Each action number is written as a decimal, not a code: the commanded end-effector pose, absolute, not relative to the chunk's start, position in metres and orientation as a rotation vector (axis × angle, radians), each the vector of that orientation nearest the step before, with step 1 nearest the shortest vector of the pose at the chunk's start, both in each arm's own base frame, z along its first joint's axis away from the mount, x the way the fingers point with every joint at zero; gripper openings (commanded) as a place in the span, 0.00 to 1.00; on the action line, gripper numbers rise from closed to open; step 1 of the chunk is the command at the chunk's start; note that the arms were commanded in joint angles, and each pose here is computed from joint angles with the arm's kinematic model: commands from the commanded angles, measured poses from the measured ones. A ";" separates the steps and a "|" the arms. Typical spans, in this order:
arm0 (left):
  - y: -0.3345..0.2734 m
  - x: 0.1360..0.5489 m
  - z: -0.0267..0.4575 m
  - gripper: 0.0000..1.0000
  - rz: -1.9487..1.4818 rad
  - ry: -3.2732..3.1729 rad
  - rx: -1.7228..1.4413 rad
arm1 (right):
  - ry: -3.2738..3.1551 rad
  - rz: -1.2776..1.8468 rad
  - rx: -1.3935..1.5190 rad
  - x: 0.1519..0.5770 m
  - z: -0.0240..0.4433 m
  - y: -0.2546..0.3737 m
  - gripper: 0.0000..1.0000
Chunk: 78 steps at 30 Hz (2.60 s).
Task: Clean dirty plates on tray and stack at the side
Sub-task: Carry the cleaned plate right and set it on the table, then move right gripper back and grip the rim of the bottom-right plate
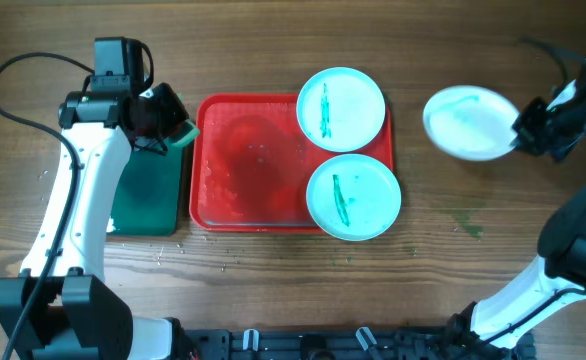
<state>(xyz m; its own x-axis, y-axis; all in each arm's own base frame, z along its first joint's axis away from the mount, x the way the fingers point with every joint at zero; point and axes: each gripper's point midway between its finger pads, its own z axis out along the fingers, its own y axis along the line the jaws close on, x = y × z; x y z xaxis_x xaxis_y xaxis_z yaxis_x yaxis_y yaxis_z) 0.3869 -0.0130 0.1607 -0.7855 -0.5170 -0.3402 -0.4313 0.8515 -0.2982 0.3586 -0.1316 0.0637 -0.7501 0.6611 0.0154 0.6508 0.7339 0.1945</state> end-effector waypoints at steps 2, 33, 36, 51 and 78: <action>-0.010 0.389 0.158 0.04 -0.262 2.617 -0.684 | 2.912 0.284 1.067 0.340 0.024 -0.112 0.04; -0.010 0.392 0.159 0.04 -0.266 2.602 -0.679 | 2.969 0.453 0.353 0.307 0.108 0.035 0.47; -0.010 0.392 0.159 0.04 -0.266 2.603 -0.679 | 3.024 0.457 0.289 0.297 0.092 0.051 0.48; -0.010 0.392 0.159 0.04 -0.265 2.602 -0.679 | 3.148 0.428 0.155 0.300 0.015 0.067 0.41; -0.010 0.394 0.160 0.04 -0.267 2.596 -0.676 | 3.046 0.704 0.204 0.320 0.064 0.169 0.04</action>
<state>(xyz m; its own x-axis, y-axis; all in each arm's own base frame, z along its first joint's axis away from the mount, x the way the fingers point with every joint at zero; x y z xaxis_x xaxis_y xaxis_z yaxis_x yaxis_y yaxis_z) 0.3924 -0.0129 0.1634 -0.7765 -0.5173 -0.3597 -0.4242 0.8514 -0.3085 0.2966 0.1349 0.0409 -0.9965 -0.0035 0.0841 0.0305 0.9162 0.3996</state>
